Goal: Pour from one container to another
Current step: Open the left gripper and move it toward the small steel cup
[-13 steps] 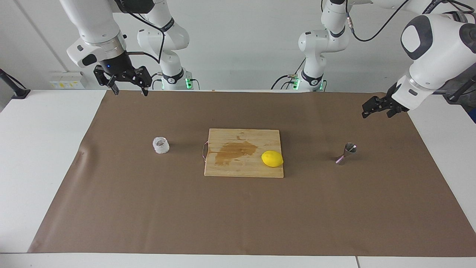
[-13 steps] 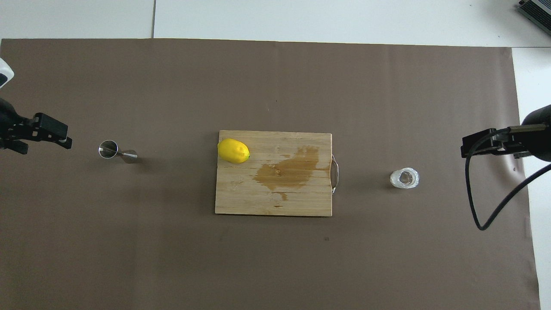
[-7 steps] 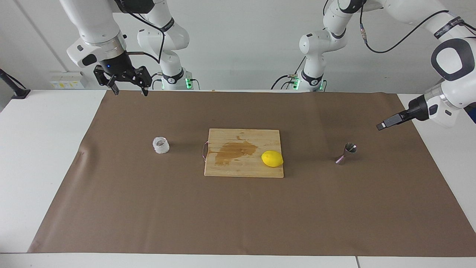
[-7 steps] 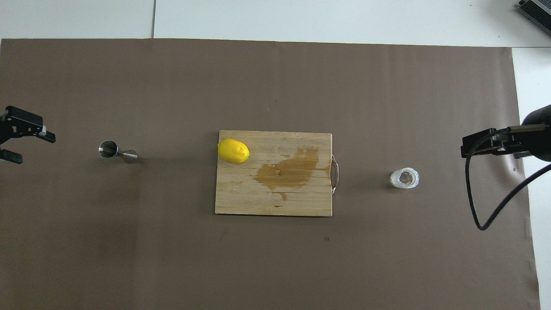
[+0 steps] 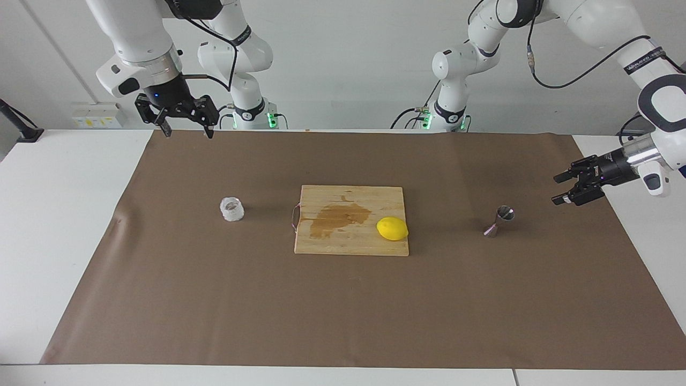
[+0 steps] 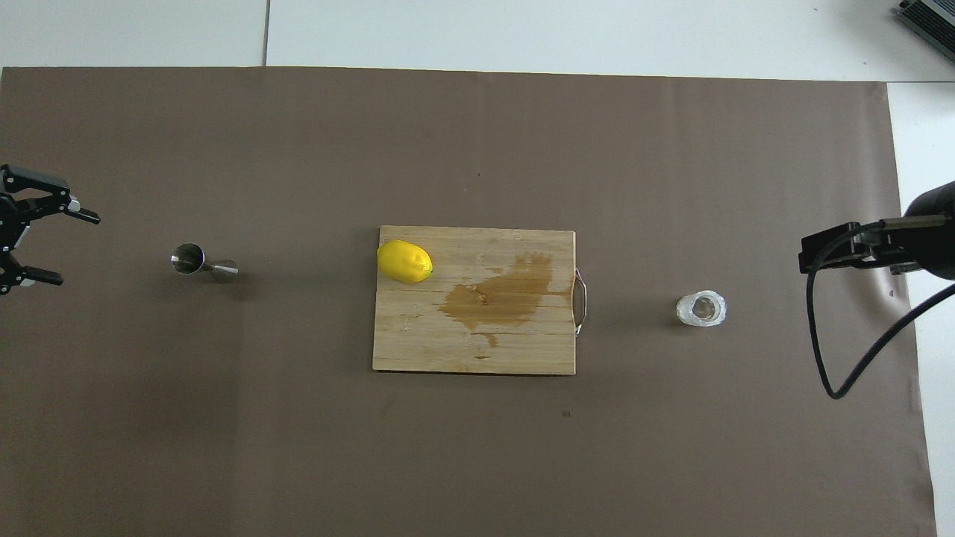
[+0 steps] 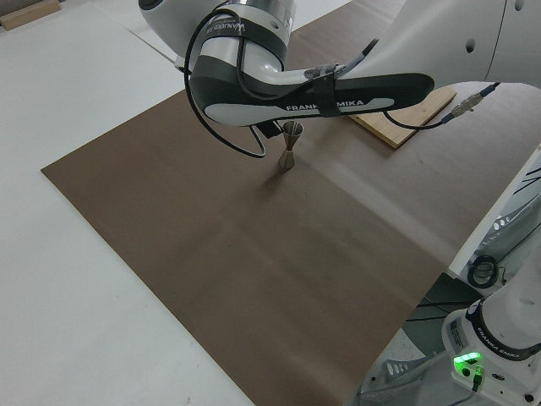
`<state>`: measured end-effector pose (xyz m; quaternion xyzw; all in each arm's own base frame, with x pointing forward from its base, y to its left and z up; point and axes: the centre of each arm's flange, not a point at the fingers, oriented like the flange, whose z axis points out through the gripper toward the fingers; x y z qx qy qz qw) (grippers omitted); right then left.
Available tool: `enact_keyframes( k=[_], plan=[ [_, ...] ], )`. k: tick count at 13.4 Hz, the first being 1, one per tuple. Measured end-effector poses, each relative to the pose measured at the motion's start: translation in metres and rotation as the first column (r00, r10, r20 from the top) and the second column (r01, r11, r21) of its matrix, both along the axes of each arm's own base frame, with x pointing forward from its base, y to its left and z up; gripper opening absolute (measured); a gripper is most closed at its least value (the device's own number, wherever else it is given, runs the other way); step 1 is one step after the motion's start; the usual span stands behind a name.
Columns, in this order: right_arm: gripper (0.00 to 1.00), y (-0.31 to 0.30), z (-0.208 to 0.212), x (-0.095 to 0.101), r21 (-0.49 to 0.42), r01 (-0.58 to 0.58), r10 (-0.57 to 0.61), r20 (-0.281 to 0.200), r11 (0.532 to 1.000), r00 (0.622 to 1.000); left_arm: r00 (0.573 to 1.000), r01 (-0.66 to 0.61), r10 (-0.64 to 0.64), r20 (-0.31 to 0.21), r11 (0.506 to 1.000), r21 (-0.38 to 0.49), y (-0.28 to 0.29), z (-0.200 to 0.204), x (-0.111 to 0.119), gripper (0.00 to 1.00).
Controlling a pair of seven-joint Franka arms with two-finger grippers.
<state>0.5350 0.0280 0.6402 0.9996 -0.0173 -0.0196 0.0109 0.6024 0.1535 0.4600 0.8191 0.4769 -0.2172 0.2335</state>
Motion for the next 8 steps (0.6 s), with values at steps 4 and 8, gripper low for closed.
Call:
enact_keyframes(
  k=[4, 8],
  plan=[
    [1.0, 0.0, 0.0, 0.0, 0.0, 0.0, 0.0, 0.0, 1.0, 1.0, 0.972, -0.219, 0.201, -0.123, 0.963, -0.157, 0.023, -0.05, -0.003, 1.0],
    [1.0, 0.0, 0.0, 0.0, 0.0, 0.0, 0.0, 0.0, 1.0, 1.0, 0.921, -0.365, 0.299, -0.252, 0.887, -0.283, 0.044, -0.11, -0.016, 1.0]
  ],
)
